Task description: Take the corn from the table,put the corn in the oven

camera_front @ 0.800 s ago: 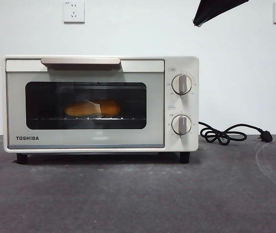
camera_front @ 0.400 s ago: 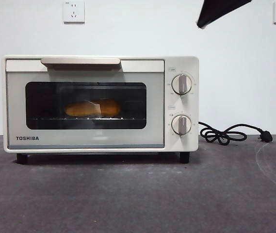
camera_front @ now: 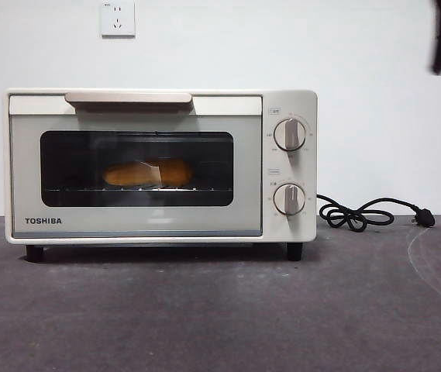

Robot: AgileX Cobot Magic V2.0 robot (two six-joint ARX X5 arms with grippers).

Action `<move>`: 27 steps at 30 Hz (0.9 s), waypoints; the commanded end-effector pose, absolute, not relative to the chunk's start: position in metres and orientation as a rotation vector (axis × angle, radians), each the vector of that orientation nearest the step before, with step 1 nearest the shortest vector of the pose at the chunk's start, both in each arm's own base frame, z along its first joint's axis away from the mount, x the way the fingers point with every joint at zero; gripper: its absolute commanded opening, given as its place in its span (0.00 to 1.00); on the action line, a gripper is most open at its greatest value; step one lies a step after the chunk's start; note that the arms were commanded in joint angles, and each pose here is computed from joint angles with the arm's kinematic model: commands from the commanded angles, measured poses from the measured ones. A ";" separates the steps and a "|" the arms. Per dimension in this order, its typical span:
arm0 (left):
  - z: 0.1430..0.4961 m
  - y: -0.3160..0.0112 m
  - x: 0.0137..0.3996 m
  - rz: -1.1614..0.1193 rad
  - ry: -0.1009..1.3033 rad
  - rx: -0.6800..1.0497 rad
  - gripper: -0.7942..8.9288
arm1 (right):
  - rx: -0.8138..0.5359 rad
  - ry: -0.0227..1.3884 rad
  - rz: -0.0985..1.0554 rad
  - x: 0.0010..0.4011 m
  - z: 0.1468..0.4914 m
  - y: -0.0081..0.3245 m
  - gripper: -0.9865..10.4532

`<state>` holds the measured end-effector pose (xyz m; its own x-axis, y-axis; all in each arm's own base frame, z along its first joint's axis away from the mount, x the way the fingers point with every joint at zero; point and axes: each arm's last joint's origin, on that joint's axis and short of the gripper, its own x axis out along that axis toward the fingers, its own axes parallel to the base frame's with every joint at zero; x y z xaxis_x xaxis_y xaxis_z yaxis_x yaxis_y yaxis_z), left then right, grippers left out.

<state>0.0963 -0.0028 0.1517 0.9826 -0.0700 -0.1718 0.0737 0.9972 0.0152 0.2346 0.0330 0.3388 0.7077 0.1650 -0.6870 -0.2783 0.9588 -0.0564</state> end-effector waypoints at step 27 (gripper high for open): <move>0.149 -0.002 0.097 -0.067 0.175 0.030 0.08 | -0.062 0.111 -0.013 0.100 0.157 -0.007 0.09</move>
